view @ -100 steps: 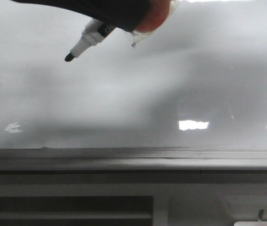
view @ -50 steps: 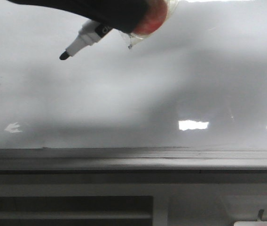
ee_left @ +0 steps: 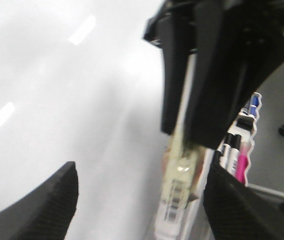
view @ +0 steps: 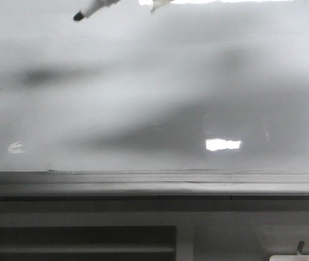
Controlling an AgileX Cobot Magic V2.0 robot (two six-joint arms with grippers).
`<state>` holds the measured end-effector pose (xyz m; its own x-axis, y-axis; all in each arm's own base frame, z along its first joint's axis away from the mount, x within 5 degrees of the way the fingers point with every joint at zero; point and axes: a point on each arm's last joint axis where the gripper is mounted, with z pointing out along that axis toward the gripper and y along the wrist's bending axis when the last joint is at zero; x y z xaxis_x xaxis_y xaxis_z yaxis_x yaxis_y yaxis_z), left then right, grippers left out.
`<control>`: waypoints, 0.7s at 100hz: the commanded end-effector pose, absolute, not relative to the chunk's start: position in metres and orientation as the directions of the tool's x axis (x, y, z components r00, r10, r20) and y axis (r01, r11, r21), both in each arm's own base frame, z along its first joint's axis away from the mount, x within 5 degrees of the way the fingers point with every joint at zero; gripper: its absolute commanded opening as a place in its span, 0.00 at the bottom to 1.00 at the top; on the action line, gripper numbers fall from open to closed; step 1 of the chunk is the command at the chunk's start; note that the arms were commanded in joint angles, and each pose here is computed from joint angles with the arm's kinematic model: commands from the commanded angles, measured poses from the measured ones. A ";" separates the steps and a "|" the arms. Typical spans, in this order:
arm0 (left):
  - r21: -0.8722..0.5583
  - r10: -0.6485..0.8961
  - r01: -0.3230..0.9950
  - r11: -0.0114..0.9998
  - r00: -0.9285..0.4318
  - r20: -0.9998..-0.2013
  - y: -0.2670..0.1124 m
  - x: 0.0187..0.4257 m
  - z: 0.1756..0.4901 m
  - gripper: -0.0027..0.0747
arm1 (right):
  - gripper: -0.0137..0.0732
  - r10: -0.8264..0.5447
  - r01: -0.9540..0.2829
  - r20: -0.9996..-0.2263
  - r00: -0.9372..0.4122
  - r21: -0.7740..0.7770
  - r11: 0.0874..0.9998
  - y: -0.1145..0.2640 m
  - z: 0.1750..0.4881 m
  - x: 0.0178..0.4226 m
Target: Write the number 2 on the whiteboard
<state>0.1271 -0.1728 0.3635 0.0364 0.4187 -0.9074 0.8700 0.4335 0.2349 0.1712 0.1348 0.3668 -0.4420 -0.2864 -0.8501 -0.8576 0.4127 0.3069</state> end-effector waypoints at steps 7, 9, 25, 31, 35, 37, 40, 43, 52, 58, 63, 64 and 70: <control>0.182 0.228 0.790 0.585 0.055 -0.972 -0.137 0.121 0.403 0.44 | 0.10 -0.118 -0.823 -0.927 -0.355 0.250 0.509 0.120 0.384 0.150; 0.170 0.216 0.785 0.596 0.048 -0.975 -0.134 0.120 0.404 0.39 | 0.10 -0.105 -0.815 -0.933 -0.346 0.243 0.526 0.117 0.383 0.148; 0.147 0.155 0.738 0.659 0.059 -0.986 -0.108 0.109 0.408 0.01 | 0.10 -0.065 -0.777 -0.958 -0.278 0.185 0.602 0.105 0.377 0.137; 0.148 0.148 0.727 0.671 0.064 -0.987 -0.104 0.106 0.405 0.01 | 0.10 -0.062 -0.770 -0.963 -0.264 0.171 0.615 0.104 0.377 0.138; 0.146 0.142 0.722 0.676 0.067 -0.988 -0.102 0.105 0.402 0.01 | 0.10 -0.049 -0.758 -0.966 -0.252 0.166 0.631 0.103 0.378 0.141; 0.145 0.141 0.721 0.678 0.066 -0.988 -0.101 0.105 0.401 0.01 | 0.10 -0.040 -0.749 -0.967 -0.250 0.167 0.641 0.103 0.378 0.142; 0.143 0.138 0.719 0.680 0.065 -0.988 -0.101 0.105 0.399 0.01 | 0.10 -0.033 -0.739 -0.968 -0.247 0.167 0.652 0.103 0.378 0.146; 0.137 0.134 0.719 0.681 0.062 -0.989 -0.101 0.104 0.397 0.01 | 0.10 -0.023 -0.728 -0.970 -0.244 0.168 0.664 0.103 0.378 0.149; 0.130 0.129 0.716 0.686 0.055 -0.990 -0.101 0.105 0.393 0.01 | 0.10 -0.016 -0.712 -0.970 -0.241 0.166 0.683 0.104 0.375 0.158; 0.129 0.130 0.715 0.687 0.054 -0.990 -0.101 0.106 0.392 0.01 | 0.10 -0.014 -0.702 -0.969 -0.246 0.168 0.692 0.105 0.372 0.164; 0.129 0.125 0.711 0.691 0.059 -0.990 -0.101 0.107 0.392 0.01 | 0.10 -0.015 -0.692 -0.967 -0.254 0.171 0.701 0.107 0.369 0.170; 0.129 0.126 0.711 0.691 0.057 -0.990 -0.101 0.107 0.391 0.01 | 0.10 -0.015 -0.690 -0.966 -0.259 0.174 0.703 0.107 0.368 0.172; 0.129 0.124 0.710 0.692 0.060 -0.991 -0.101 0.107 0.392 0.01 | 0.10 -0.017 -0.683 -0.964 -0.267 0.177 0.708 0.109 0.364 0.178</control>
